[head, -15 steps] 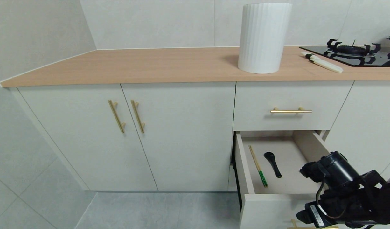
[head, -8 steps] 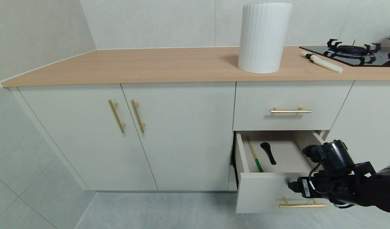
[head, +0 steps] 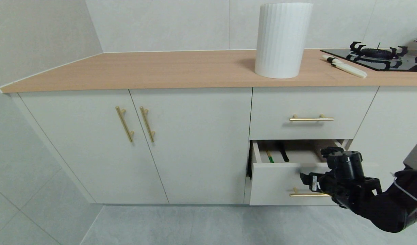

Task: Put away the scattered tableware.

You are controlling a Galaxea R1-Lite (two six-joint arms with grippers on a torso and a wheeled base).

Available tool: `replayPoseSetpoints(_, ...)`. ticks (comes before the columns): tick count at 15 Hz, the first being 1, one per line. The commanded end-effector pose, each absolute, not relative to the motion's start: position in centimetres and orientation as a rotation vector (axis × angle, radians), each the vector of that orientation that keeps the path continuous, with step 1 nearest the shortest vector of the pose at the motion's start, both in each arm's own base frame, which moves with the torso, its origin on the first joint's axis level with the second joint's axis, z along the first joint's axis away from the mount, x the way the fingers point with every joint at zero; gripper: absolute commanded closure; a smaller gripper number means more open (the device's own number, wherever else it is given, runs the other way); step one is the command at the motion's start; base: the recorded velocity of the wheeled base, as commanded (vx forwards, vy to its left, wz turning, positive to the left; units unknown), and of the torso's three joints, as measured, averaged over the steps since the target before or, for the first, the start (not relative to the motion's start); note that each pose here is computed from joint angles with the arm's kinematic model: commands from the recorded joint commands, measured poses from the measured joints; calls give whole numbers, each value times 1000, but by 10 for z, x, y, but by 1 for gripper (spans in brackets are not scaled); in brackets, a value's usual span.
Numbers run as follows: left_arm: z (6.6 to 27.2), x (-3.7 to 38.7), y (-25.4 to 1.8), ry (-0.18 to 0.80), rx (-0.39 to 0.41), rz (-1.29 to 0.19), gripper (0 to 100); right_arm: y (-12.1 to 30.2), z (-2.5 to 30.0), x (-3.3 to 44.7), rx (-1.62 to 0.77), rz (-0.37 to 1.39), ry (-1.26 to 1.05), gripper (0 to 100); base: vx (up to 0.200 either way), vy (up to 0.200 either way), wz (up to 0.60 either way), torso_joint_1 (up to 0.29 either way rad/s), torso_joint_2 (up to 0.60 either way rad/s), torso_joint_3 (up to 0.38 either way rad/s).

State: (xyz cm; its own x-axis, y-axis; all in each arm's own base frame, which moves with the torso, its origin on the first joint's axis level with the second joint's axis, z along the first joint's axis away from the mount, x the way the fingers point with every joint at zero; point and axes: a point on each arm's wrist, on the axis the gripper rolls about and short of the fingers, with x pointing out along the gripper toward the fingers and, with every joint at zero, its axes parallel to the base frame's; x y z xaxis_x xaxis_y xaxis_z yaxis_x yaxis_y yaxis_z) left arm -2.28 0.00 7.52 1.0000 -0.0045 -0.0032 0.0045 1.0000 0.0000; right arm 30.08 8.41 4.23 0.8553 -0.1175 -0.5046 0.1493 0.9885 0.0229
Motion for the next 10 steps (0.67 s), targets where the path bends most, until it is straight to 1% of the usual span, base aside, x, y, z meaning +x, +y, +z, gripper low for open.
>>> replayPoseSetpoints(1, 75, -23, 0, 3, 0, -5, 0, 83, 15, 312, 60, -159, 548, 0, 0, 0, 0, 0, 0, 0)
replayPoseSetpoints(5, 75, -23, 0, 3, 0, -5, 0, 81, 5, 346, 91, -179, 473, 0, 0, 0, 0, 0, 0, 0)
replayPoseSetpoints(10, 75, -23, 0, 3, 0, -5, 0, 66, 6, 377, 147, -231, 400, 0, 0, 0, 0, 0, 0, 0)
